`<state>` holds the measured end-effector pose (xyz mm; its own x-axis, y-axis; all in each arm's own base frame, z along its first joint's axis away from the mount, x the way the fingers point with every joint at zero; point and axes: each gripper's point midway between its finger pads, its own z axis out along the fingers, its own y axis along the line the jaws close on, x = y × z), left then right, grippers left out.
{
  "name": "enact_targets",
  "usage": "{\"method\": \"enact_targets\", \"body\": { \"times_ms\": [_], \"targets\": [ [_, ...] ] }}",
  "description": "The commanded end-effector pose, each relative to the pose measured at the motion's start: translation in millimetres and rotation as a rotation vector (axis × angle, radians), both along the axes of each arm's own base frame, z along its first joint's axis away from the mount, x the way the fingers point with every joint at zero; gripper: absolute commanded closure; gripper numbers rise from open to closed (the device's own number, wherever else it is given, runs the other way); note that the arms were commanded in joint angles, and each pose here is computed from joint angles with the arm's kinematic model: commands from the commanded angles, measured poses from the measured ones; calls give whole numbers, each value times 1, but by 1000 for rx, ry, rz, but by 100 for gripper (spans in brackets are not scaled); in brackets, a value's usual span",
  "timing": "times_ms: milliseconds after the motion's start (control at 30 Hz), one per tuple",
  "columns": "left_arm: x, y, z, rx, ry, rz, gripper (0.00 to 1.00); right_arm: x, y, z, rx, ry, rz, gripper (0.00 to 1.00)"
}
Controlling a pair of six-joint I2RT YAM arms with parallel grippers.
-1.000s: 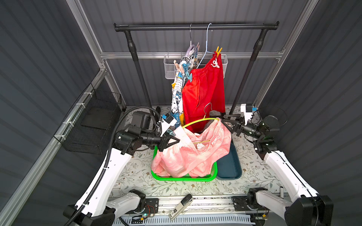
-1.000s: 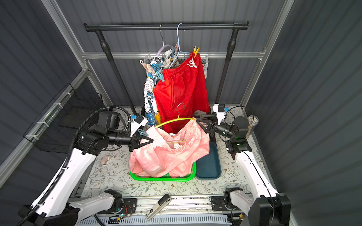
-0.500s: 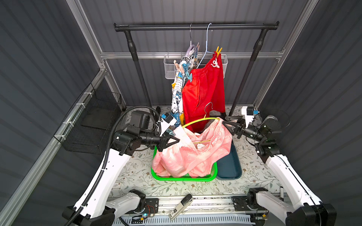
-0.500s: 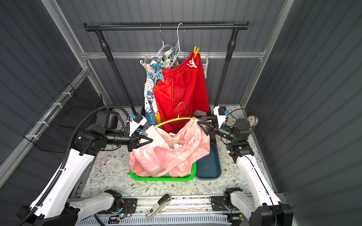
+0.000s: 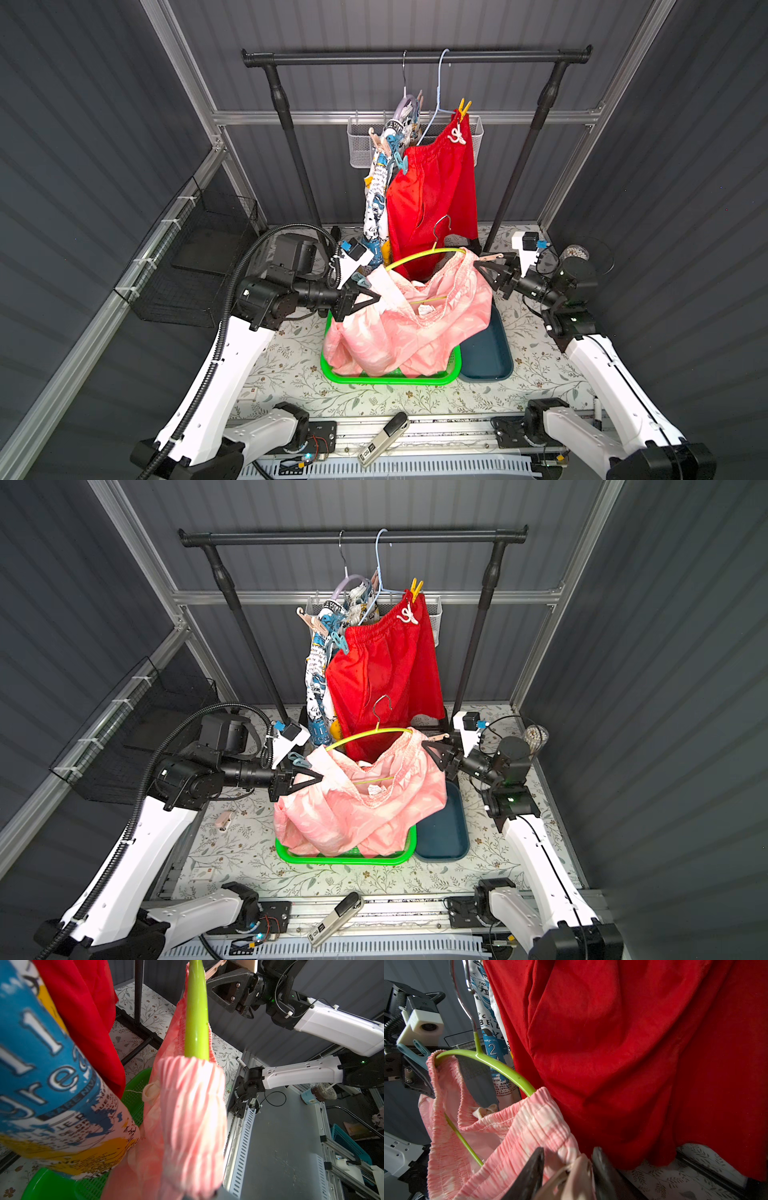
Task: Remove the clothespins securing shorts to the hanger
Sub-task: Remove the clothespin from the hanger.
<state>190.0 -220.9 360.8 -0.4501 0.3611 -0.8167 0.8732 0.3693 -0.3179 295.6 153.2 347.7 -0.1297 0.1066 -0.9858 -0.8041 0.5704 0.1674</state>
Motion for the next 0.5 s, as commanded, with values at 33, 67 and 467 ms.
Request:
{"method": "enact_targets", "body": {
  "times_ms": [33, 67, 467],
  "targets": [
    [0, -1, 14, -33, -50, -25, 100, 0, -6, 7, 8, -36, -33, 61],
    [1, -1, 14, -33, -51, -24, 100, 0, -7, 7, 12, -38, -35, 61],
    [5, -3, 13, -36, -38, -29, 100, 2, -10, 6, 18, -35, -34, 77]
  ]
}}
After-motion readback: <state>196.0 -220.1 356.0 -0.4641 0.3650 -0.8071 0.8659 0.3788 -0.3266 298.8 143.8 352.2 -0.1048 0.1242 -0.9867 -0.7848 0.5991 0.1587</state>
